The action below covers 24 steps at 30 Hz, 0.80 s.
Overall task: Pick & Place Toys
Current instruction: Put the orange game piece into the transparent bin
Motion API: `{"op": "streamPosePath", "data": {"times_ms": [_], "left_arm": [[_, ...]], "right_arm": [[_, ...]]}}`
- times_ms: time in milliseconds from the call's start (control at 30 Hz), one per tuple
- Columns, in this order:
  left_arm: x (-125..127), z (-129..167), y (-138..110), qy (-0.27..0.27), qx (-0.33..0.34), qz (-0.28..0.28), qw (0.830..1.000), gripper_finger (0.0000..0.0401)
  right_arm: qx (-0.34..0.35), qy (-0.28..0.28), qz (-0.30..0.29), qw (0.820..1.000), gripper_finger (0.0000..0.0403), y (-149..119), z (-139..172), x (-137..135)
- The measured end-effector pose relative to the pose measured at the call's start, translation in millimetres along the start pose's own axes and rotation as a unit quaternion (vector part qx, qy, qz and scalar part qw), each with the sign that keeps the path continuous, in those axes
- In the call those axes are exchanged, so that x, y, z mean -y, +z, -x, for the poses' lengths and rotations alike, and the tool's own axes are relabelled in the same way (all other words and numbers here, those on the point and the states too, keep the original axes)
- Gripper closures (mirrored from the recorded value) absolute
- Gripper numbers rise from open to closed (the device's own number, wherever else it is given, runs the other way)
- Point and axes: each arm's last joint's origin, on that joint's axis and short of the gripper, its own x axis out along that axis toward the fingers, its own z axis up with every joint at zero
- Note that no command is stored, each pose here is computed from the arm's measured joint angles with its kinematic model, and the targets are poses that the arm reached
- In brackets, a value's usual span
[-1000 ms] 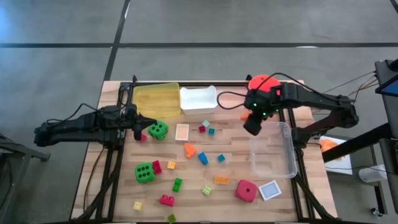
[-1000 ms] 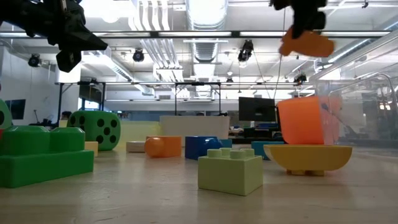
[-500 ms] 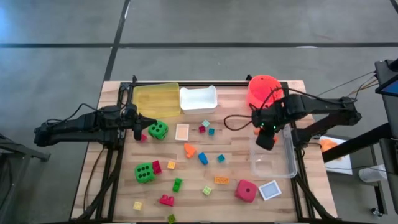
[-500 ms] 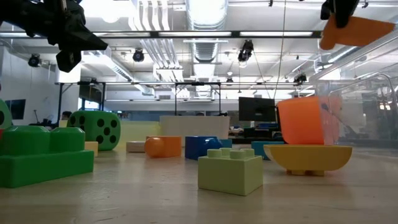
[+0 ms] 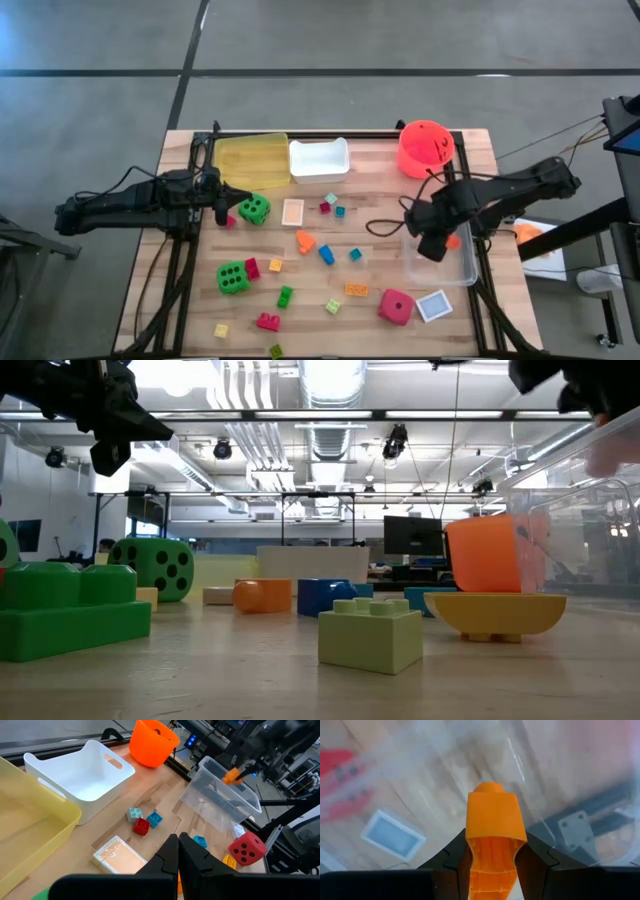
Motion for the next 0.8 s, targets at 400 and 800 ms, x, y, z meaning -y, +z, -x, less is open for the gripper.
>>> {"op": "streamPosePath", "data": {"times_ms": [400, 800], "left_arm": [[-2.4, -2.2, -4.0, 0.004, -0.006, 0.008, 1.000, 0.0401], [-2.6, -2.5, -4.3, 0.004, -0.007, 0.013, 1.000, 0.0401]], "right_arm": [[-0.007, 0.021, 0.056, 0.998, 0.0294, -1.4, -46.8, -9.4], [0.011, 0.023, -0.070, 0.997, 0.0297, -7.5, -63.3, -0.2]]}}
